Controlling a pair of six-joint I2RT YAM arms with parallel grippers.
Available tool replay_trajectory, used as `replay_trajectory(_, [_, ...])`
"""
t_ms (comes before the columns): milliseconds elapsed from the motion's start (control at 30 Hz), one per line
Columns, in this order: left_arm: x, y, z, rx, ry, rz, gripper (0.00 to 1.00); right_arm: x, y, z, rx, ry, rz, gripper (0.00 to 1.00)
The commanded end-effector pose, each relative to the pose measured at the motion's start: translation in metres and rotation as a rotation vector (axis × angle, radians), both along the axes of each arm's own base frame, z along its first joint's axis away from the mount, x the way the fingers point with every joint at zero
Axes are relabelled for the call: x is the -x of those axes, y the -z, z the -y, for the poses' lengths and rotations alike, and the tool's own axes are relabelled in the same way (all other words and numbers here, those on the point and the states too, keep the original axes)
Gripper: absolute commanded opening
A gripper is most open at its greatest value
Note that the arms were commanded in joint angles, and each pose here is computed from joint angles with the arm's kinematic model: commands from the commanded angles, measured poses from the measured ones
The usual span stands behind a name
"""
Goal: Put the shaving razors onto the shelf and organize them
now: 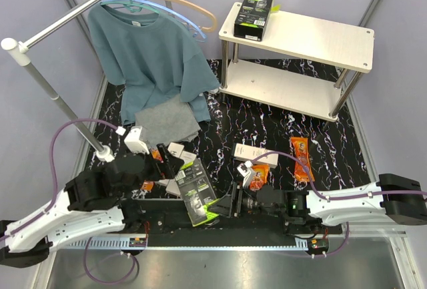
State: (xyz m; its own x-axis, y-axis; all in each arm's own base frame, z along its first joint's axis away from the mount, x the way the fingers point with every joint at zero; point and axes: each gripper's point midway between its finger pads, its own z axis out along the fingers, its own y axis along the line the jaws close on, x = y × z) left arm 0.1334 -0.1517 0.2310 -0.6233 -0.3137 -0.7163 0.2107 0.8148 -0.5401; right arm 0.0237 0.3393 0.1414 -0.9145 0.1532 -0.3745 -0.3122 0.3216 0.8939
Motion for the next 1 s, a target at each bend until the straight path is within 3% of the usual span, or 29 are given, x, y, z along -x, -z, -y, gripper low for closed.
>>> replay_trajectory(0, [-0.012,0.014,-0.03,-0.202,-0.146,-0.038,0.99,-0.001,-0.066,-0.014,-0.194,0.001,0.035,0.06])
replay_trajectory(200, [-0.013,0.022,-0.068,-0.297,-0.369,-0.121,0.99,-0.003,-0.068,-0.01,-0.197,0.013,0.041,0.05])
replay_trajectory(367, [-0.008,0.023,-0.093,-0.39,-0.454,-0.146,0.99,-0.006,-0.078,-0.007,-0.196,0.028,0.054,0.05])
replay_trajectory(500, [-0.005,0.026,-0.098,-0.384,-0.469,-0.155,0.99,-0.022,-0.085,-0.002,-0.106,0.11,0.075,0.05])
replay_trajectory(667, [-0.002,0.028,-0.101,-0.362,-0.462,-0.154,0.99,-0.046,-0.144,0.009,-0.115,0.238,0.138,0.04])
replay_trajectory(767, [-0.001,0.03,-0.101,-0.361,-0.453,-0.157,0.99,-0.065,-0.167,0.023,-0.046,0.33,0.217,0.04])
replay_trajectory(900, [-0.001,0.034,-0.096,-0.364,-0.431,-0.16,0.99,-0.078,-0.23,0.03,-0.066,0.369,0.294,0.04])
replay_trajectory(967, [-0.002,0.037,-0.091,-0.367,-0.415,-0.163,0.99,-0.086,-0.233,0.024,-0.006,0.346,0.327,0.04])
